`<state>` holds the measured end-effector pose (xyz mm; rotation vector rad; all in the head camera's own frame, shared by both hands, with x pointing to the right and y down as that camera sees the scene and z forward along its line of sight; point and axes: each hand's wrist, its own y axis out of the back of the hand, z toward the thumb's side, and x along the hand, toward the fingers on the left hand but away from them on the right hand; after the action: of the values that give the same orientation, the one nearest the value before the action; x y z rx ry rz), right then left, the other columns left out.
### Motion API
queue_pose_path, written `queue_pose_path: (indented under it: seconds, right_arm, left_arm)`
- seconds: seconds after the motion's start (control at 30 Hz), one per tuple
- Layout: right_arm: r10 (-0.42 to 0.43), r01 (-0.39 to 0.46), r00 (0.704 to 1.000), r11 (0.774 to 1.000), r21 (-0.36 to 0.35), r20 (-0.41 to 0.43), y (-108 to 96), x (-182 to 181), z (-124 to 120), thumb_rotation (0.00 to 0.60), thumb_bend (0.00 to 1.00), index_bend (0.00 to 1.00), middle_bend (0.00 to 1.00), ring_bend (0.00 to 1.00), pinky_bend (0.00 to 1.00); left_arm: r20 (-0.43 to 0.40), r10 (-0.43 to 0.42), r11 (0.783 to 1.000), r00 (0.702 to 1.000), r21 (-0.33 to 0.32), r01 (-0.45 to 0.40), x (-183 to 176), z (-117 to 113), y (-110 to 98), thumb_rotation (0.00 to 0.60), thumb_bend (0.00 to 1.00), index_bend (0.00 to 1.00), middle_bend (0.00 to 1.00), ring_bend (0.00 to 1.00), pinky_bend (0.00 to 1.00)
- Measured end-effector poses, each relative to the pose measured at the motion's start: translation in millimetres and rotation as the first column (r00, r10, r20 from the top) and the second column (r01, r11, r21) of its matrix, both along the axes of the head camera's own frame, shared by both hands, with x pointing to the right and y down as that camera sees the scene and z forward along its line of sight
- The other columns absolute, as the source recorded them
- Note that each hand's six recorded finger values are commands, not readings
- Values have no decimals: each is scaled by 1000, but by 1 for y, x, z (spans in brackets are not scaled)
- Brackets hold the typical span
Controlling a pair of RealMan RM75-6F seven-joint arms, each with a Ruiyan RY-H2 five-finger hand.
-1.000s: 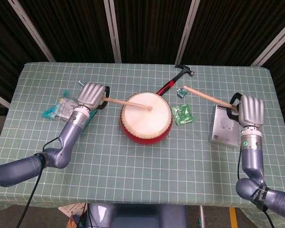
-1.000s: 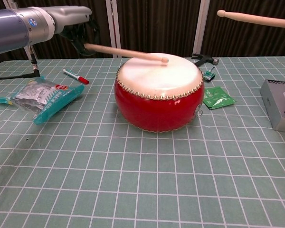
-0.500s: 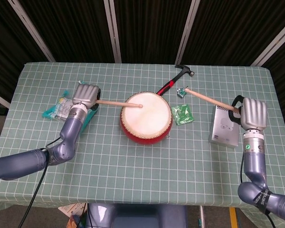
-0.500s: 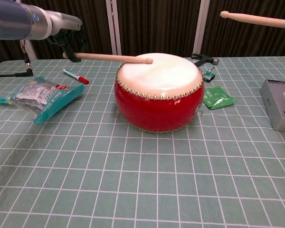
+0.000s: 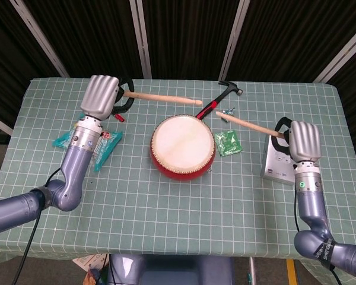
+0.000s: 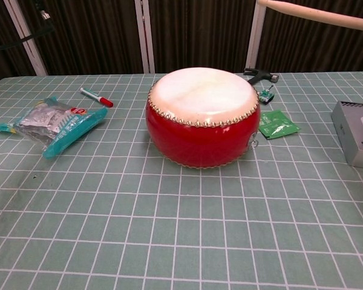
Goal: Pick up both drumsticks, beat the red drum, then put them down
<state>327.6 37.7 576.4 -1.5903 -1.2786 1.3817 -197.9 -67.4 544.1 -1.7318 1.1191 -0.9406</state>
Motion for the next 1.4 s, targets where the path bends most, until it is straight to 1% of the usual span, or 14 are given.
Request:
queue_pose_path:
  seconds: [0.2, 0.53, 0.63, 0.73, 0.77, 0.87, 0.9, 0.97, 1.0, 1.07, 1.1, 1.17, 1.33, 1.4]
  right_arm:
    - [-87, 86, 995, 996, 22, 55, -10, -26, -3, 600, 558, 921, 1000, 1000, 1000]
    - [-133, 133, 990, 991, -1, 47, -18, -44, 6, 600, 557, 921, 1000, 1000, 1000]
    - [-168, 168, 986, 985, -24, 5, -17, -48, 14, 600, 558, 921, 1000, 1000, 1000]
    - [-249, 244, 963, 968, -59, -102, -14, -52, 25, 600, 558, 921, 1000, 1000, 1000]
    - [-282, 275, 948, 959, -71, -147, -12, -54, 29, 600, 558, 922, 1000, 1000, 1000]
    - [-407, 390, 857, 913, -118, -316, -6, -60, 41, 600, 558, 925, 1000, 1000, 1000]
    - [-454, 434, 805, 890, -141, -383, -3, -63, 46, 600, 558, 925, 1000, 1000, 1000]
    - [-511, 489, 721, 854, -179, -468, 2, -67, 54, 600, 558, 926, 1000, 1000, 1000]
    - [-539, 515, 669, 833, -203, -512, 6, -69, 59, 600, 558, 926, 1000, 1000, 1000]
    - [-562, 538, 615, 812, -226, -553, 8, -72, 64, 600, 558, 926, 1000, 1000, 1000]
    - [-565, 542, 601, 808, -231, -566, 9, -73, 65, 600, 558, 926, 1000, 1000, 1000]
    - [-552, 533, 612, 817, -220, -567, 6, -73, 61, 600, 557, 927, 1000, 1000, 1000]
    - [-455, 453, 728, 881, -139, -513, -9, -70, 36, 600, 558, 927, 1000, 1000, 1000]
    - [-413, 412, 779, 904, -113, -472, -14, -67, 26, 600, 558, 927, 1000, 1000, 1000]
  left_arm:
    - [22, -5, 1000, 1000, 5, 5, -9, -5, -3, 600, 482, 757, 1000, 1000, 1000]
    - [24, -12, 1000, 1000, -8, 13, -18, -2, -4, 600, 482, 757, 1000, 1000, 1000]
    - [23, -14, 1000, 1000, -7, 14, -20, -3, -6, 600, 483, 756, 1000, 1000, 1000]
    - [26, -16, 1000, 1000, -4, 16, -24, -4, -7, 600, 482, 757, 1000, 1000, 1000]
    - [27, -16, 1000, 1000, -5, 16, -24, -4, -7, 600, 482, 757, 1000, 1000, 1000]
    - [35, -17, 1000, 999, -11, 17, -27, -3, -8, 600, 483, 757, 1000, 1000, 1000]
    - [38, -17, 1000, 999, -12, 18, -28, -2, -8, 600, 483, 757, 1000, 1000, 1000]
    - [43, -17, 1000, 999, -14, 18, -29, -2, -8, 600, 483, 757, 1000, 1000, 1000]
    - [46, -17, 1000, 999, -15, 18, -30, -2, -7, 600, 483, 757, 1000, 1000, 1000]
    - [50, -16, 1000, 999, -15, 16, -31, -1, -7, 600, 483, 757, 1000, 1000, 1000]
    - [49, -16, 1000, 999, -16, 16, -31, -1, -7, 600, 482, 757, 1000, 1000, 1000]
    - [44, -18, 1000, 999, -17, 18, -31, -2, -7, 600, 482, 757, 1000, 1000, 1000]
    - [43, -13, 1000, 999, -18, 14, -28, -4, -5, 600, 483, 757, 1000, 1000, 1000]
    - [45, -9, 1000, 999, -19, 10, -27, -4, -4, 600, 483, 757, 1000, 1000, 1000]
